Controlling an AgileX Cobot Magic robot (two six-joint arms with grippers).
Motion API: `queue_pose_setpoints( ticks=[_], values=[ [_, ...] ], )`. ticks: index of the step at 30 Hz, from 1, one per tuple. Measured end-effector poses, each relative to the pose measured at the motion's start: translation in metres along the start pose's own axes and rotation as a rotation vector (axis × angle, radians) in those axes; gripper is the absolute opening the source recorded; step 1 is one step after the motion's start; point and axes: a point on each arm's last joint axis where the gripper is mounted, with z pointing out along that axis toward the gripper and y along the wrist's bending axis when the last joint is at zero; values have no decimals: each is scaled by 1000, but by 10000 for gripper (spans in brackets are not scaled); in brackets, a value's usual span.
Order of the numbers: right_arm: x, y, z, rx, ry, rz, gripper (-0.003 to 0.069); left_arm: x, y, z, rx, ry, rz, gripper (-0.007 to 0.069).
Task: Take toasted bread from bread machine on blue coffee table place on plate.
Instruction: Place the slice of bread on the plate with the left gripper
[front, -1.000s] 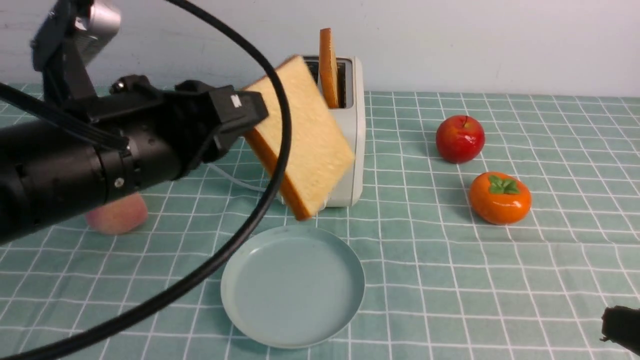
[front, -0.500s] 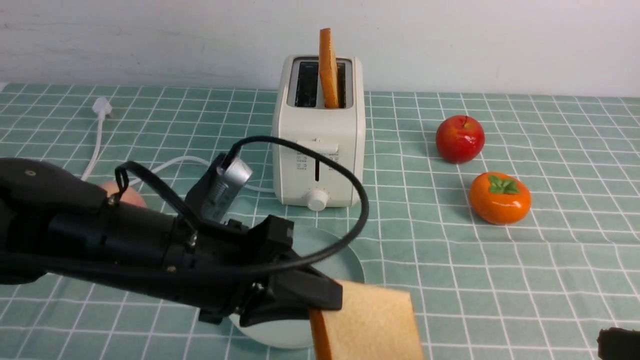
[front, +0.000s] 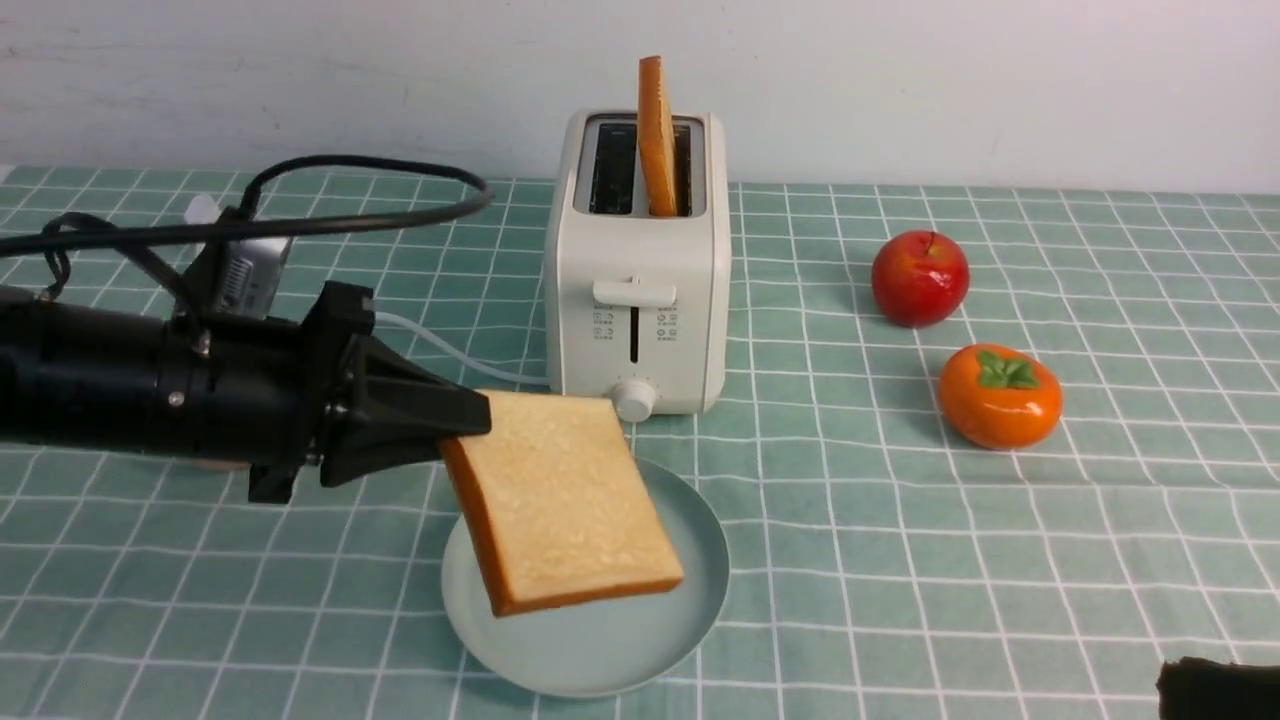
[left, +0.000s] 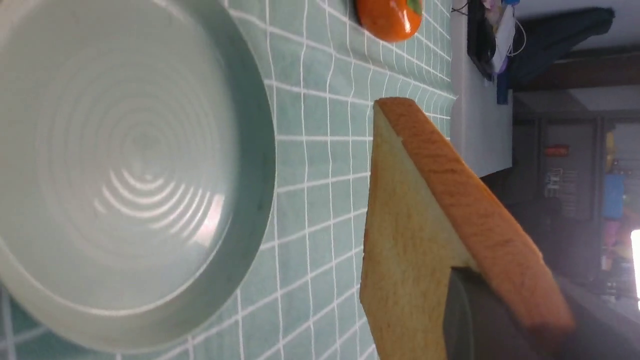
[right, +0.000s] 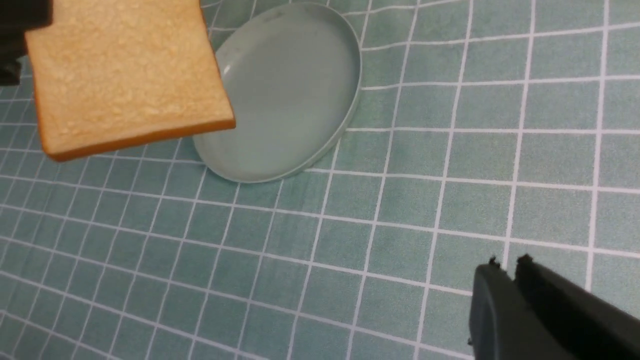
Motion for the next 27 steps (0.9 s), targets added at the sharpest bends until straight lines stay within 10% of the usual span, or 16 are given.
queue_pose_setpoints(
  ticks=[22,27],
  values=[
    [-7,1,0,-5,-79,-50,82,-23,82,52,-14,26,-59,91],
    [-10,2,-2,-6,-88,-84,85,-22,87,53,-45,36,-50,214]
  ],
)
